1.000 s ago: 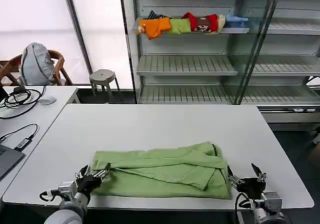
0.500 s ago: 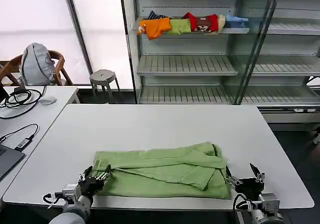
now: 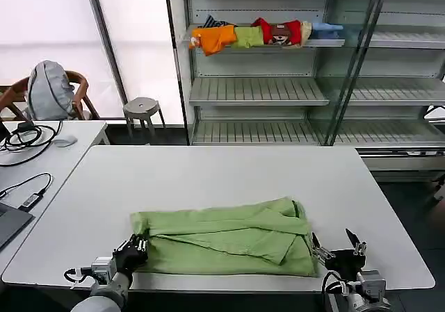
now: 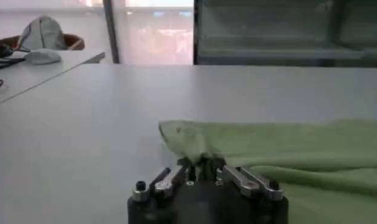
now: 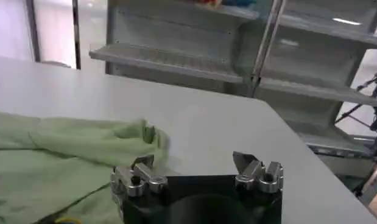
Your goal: Fold and organize the clothes.
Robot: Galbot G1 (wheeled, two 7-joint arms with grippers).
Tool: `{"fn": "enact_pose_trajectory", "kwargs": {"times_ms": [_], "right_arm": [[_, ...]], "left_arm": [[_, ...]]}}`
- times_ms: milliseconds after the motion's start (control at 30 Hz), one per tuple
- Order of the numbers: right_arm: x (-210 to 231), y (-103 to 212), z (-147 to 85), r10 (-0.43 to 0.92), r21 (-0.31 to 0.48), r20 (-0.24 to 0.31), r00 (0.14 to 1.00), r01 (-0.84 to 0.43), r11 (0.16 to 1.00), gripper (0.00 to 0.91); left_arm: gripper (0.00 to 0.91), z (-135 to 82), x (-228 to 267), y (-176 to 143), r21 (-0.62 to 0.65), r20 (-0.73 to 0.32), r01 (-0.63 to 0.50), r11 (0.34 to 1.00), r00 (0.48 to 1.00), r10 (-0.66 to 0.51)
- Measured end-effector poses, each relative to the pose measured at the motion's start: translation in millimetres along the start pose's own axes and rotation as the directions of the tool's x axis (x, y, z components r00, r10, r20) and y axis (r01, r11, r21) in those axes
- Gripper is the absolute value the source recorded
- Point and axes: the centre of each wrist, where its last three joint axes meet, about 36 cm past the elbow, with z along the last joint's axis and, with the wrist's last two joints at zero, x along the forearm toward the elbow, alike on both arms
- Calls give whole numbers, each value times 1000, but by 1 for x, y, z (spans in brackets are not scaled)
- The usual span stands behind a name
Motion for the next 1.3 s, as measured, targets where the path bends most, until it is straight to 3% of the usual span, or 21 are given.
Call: {"fn": "enact_pose_trajectory", "kwargs": {"times_ms": [300, 467, 700, 833, 1033, 1300], "right_arm": [[-5, 2, 0, -8, 8, 6, 1000, 8, 1000, 907], [-7, 3, 0, -10, 9, 10, 1000, 10, 1000, 907], [-10, 2, -1, -12, 16, 16, 1000, 12, 1000, 907], [-10, 1, -1, -9, 18, 19, 1000, 9, 1000, 907], [-7, 0, -1, 4, 17, 19, 1000, -4, 1000, 907], [1, -3, -2, 29, 22, 21, 999, -29, 999, 907]], "left_arm": [[10, -9, 4, 34, -97, 30, 61, 993, 998, -59], [0, -25, 7, 80, -154, 51, 128, 980, 991, -122], [10, -62, 18, 158, -230, 87, 237, 944, 971, -223], [10, -78, 27, 177, -253, 113, 261, 932, 964, -240], [10, -90, 38, 162, -279, 148, 222, 934, 971, -187], [10, -84, 44, 93, -303, 176, 80, 950, 984, -26]]}}
